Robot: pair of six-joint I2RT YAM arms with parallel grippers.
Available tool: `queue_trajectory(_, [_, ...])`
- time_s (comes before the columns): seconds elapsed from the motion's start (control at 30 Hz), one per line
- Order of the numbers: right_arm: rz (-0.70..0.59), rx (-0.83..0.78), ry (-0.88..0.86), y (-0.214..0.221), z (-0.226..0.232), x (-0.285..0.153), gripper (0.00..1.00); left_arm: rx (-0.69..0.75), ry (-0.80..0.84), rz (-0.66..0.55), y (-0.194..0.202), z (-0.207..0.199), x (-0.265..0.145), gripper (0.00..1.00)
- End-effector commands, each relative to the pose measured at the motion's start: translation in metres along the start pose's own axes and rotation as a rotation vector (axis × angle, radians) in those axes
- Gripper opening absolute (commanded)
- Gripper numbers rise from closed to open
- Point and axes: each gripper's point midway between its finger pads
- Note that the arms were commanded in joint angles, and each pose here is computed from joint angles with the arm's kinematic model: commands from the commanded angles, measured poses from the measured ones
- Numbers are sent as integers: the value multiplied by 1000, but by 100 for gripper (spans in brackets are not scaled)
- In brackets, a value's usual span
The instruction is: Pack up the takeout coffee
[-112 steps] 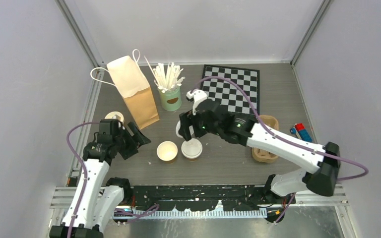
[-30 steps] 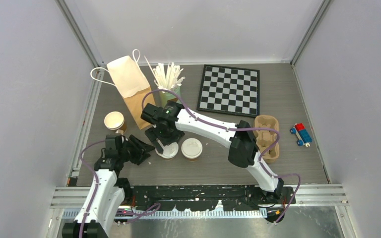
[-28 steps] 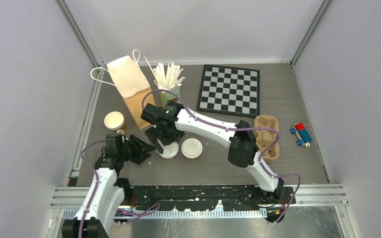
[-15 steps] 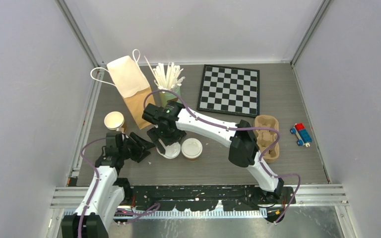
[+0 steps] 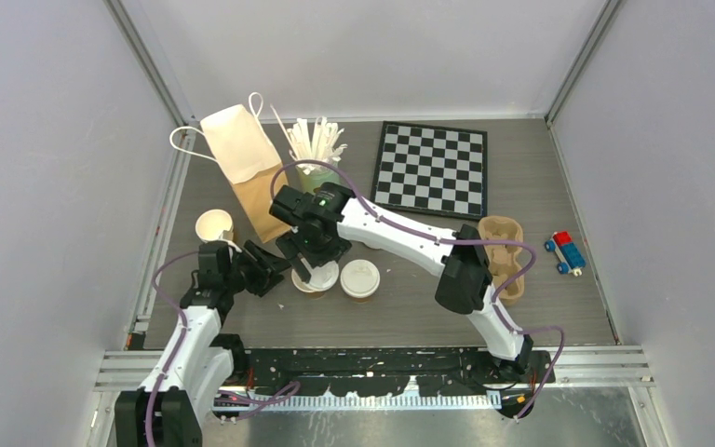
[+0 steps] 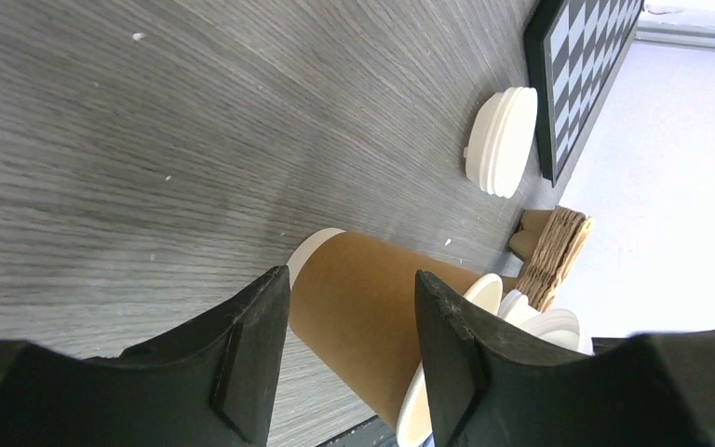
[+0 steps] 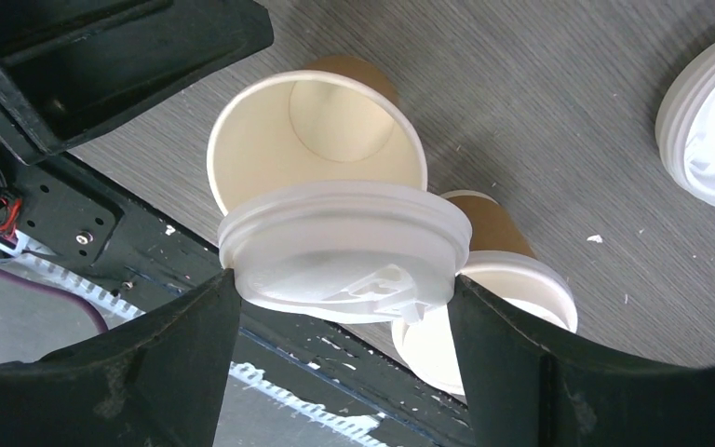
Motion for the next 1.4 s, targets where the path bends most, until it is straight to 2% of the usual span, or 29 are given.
queue_trajectory(0.0, [-72, -10, -42, -19, 2, -26, 81, 42, 92, -10, -8, -20, 2, 54])
queue_trajectory(0.37, [-53, 6, -80, -31, 4, -13, 81, 41, 118, 56, 3, -20, 9, 53])
queue_trajectory(0.83, [-13, 9, -85, -26, 7, -3, 81, 46, 129, 53, 4, -21, 9, 48])
queue_trajectory(1.27, [-21, 16, -65, -20, 1, -22, 81, 55, 132, 52, 3, -23, 7, 48])
queue_trajectory(1.37, [-8, 18, -60, -17, -1, -20, 81, 61, 145, 72, 5, -29, 2, 51])
Point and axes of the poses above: each gripper's point midway between its finger pads, its own x axis out along the fingers, its own z axis along the line the jaws close on, y = z × x, and after that the axes turned 5 degrees about x, right-handed
